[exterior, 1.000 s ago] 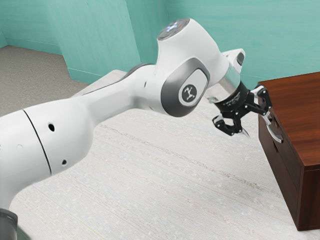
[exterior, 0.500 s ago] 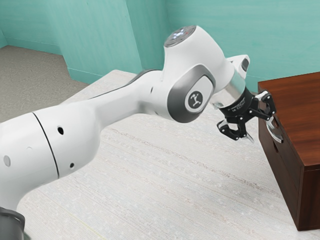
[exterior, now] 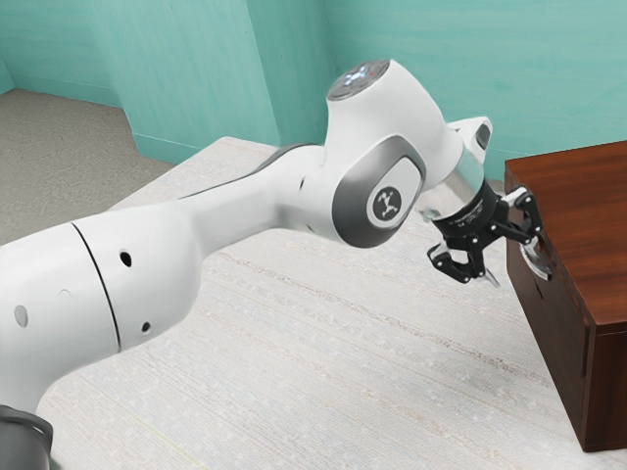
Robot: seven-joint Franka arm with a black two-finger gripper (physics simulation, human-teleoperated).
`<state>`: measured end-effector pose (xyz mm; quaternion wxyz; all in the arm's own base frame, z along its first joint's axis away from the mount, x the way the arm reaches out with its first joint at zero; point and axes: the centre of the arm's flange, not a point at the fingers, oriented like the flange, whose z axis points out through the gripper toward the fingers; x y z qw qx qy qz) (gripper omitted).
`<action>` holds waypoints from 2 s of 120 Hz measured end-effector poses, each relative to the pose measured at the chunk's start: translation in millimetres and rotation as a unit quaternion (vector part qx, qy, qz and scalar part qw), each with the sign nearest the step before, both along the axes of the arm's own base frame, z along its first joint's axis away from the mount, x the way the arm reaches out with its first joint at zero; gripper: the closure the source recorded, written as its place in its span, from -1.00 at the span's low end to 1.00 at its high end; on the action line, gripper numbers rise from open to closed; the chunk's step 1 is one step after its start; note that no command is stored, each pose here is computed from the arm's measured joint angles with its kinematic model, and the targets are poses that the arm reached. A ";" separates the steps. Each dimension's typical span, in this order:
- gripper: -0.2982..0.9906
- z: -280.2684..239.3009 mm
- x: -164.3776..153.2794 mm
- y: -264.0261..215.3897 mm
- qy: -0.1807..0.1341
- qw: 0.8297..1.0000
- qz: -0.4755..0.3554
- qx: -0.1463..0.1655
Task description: Pull the drawer handle with one arm to open the drawer
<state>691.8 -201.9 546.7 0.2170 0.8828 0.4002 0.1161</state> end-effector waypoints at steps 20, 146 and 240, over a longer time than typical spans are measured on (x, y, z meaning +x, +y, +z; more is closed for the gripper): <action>0.01 -1.2 0.6 4.1 0.001 1.000 0.003 0.002; 0.07 -0.4 -46.5 41.2 0.014 0.999 0.029 0.006; 0.10 0.6 -82.5 72.6 0.003 0.999 0.050 0.010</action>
